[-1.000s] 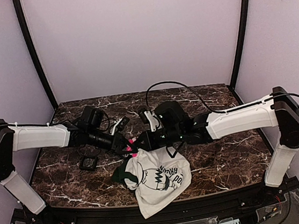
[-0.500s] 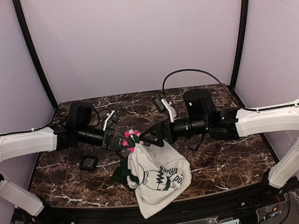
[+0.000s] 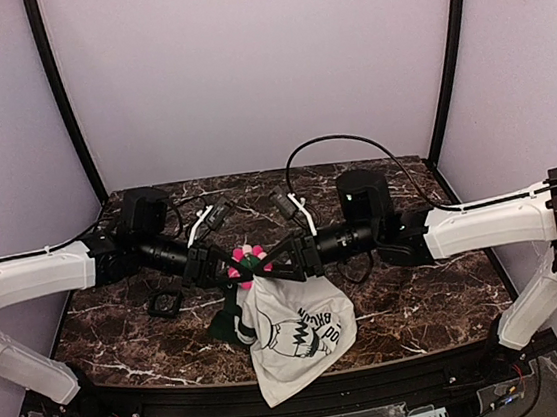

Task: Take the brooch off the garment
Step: Open the brooch on the crumpled clothing.

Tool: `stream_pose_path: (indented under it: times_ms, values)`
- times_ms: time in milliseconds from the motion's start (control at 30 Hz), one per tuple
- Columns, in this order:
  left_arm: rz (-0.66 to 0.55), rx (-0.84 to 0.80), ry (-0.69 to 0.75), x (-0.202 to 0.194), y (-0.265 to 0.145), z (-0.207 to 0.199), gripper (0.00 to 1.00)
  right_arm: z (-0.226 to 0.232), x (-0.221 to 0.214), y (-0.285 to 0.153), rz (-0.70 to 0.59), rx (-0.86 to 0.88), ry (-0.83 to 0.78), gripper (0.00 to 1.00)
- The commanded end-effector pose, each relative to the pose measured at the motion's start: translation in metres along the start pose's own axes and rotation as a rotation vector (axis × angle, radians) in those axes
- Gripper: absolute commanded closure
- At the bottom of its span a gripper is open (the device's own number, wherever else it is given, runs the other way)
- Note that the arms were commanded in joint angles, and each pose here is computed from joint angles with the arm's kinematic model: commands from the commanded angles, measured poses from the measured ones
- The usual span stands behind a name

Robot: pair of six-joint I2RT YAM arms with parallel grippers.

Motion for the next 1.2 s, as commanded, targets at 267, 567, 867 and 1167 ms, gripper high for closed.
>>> stream_pose_path:
  times_ms: [267, 567, 867, 1167]
  values:
    - [0.014, 0.009, 0.065, -0.003, 0.0, -0.012, 0.99, 0.009, 0.004, 0.018, -0.021, 0.076, 0.013, 0.73]
    - [0.022, 0.016, 0.074, -0.005, 0.002, -0.012, 0.99, 0.004, 0.002, 0.022, -0.02, 0.064, 0.049, 0.84]
    - [0.035, 0.04, 0.09, -0.009, 0.005, -0.013, 0.99, -0.018, -0.014, 0.035, 0.047, -0.013, 0.15, 0.97]
    - [0.059, 0.07, 0.121, -0.015, 0.009, -0.015, 0.99, -0.052, -0.039, 0.047, 0.105, -0.125, 0.351, 1.0]
Point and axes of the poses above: each gripper's point midway between its finger pads, its own y axis out along the fingers, its own z axis along the line the jaws close on, x = y × z, the point moved 3 cm from there along -y, back along the fingers, and after that the axes turned 12 degrees about -y, right-handed, at the moved point
